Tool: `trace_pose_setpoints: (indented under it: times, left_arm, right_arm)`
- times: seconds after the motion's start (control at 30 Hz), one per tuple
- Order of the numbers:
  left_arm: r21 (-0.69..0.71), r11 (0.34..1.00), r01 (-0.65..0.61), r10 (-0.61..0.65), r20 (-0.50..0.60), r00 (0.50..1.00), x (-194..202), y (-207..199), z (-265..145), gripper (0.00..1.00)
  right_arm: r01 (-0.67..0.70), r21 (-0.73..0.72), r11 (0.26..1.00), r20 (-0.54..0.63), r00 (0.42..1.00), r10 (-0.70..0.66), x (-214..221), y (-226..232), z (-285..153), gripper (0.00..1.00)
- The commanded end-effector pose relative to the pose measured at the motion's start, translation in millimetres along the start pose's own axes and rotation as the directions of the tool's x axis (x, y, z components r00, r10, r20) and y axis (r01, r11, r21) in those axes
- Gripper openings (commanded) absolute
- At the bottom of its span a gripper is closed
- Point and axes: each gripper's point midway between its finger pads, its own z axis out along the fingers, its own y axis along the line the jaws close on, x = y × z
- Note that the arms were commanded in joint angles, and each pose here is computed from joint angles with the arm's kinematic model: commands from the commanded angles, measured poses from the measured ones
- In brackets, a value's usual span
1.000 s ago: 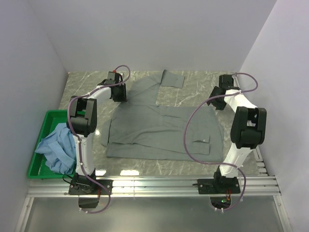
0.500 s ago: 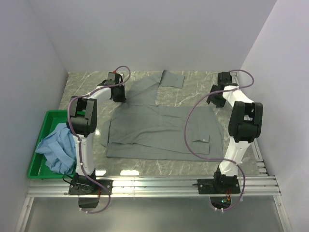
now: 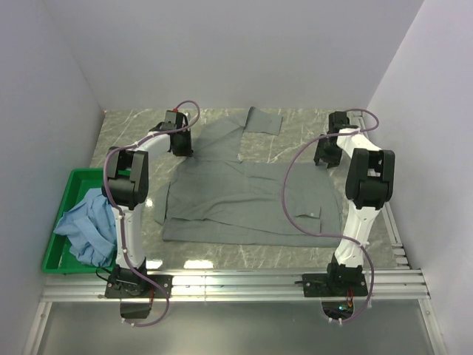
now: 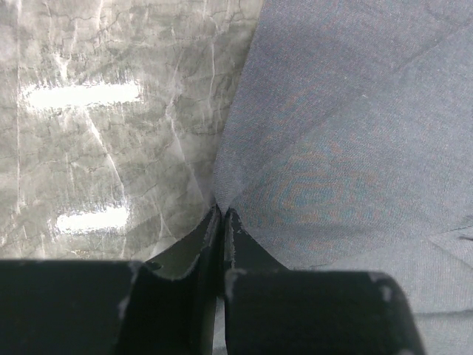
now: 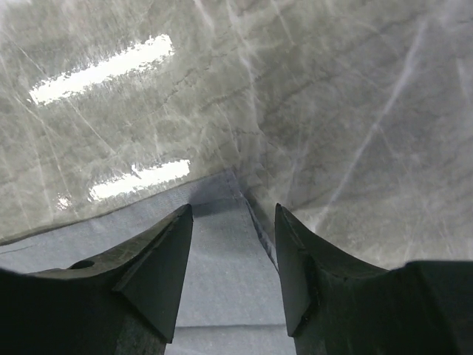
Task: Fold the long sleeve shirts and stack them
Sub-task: Fold the shirt
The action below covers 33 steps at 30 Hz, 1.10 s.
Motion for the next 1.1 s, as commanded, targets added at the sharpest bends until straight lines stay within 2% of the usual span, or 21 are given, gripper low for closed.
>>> trace_pose_setpoints:
  times: [0.0, 0.13, 0.23, 0.3, 0.37, 0.43, 0.47, 0.5, 0.7, 1.07]
  left_arm:
    - [-0.022, 1.0, 0.003, -0.003, -0.007, 1.0, 5.7, 3.8, 0.3, 0.09]
    - [-0.024, 1.0, 0.002, -0.002, -0.01, 1.0, 7.5, 4.7, 1.4, 0.09]
    - [-0.029, 1.0, -0.002, 0.002, -0.006, 1.0, 6.3, 5.5, 1.0, 0.09]
    - [-0.029, 1.0, -0.002, 0.002, -0.005, 1.0, 6.3, 5.5, 1.0, 0.09]
    - [-0.034, 0.999, -0.002, 0.002, 0.0, 1.0, 5.2, 6.3, 0.5, 0.08]
    - [-0.05, 0.999, -0.004, 0.004, 0.009, 1.0, 3.0, 9.6, -0.9, 0.07]
    - [-0.056, 0.998, -0.004, 0.005, 0.022, 1.0, -0.9, 10.1, -3.4, 0.01]
    - [-0.061, 0.998, -0.006, 0.008, 0.032, 0.999, -4.1, 11.2, -4.9, 0.01]
    - [-0.067, 0.998, 0.002, 0.006, 0.118, 0.993, -29.1, 11.9, -24.3, 0.01]
    - [-0.075, 0.997, -0.002, 0.023, 0.284, 0.958, -64.8, 6.3, -82.3, 0.01]
  right_arm:
    - [0.048, -0.019, 0.999, -0.017, 0.999, -0.048, -2.2, 9.4, 2.3, 0.53]
    - [0.058, -0.022, 0.998, -0.038, 0.998, -0.058, 2.5, 10.8, 7.7, 0.47]
    - [0.074, -0.04, 0.996, -0.045, 0.996, -0.075, 3.5, 14.5, 7.5, 0.38]
    - [0.081, -0.041, 0.996, -0.049, 0.995, -0.083, 4.2, 15.1, 7.6, 0.29]
    - [0.084, -0.042, 0.996, -0.045, 0.995, -0.086, 1.9, 14.6, 6.1, 0.15]
    - [0.084, -0.046, 0.995, -0.032, 0.996, -0.085, -2.6, 16.6, 2.3, 0.09]
    - [0.082, -0.052, 0.995, -0.022, 0.996, -0.083, -5.7, 18.1, -1.4, 0.08]
    - [0.083, -0.063, 0.995, -0.013, 0.996, -0.084, -8.8, 19.5, -3.9, 0.08]
    - [0.077, -0.066, 0.995, 0.067, 0.995, -0.073, -32.7, 23.2, -28.4, 0.0]
    - [0.037, -0.044, 0.998, 0.164, 0.986, -0.029, -35.9, 14.4, -64.5, 0.0]
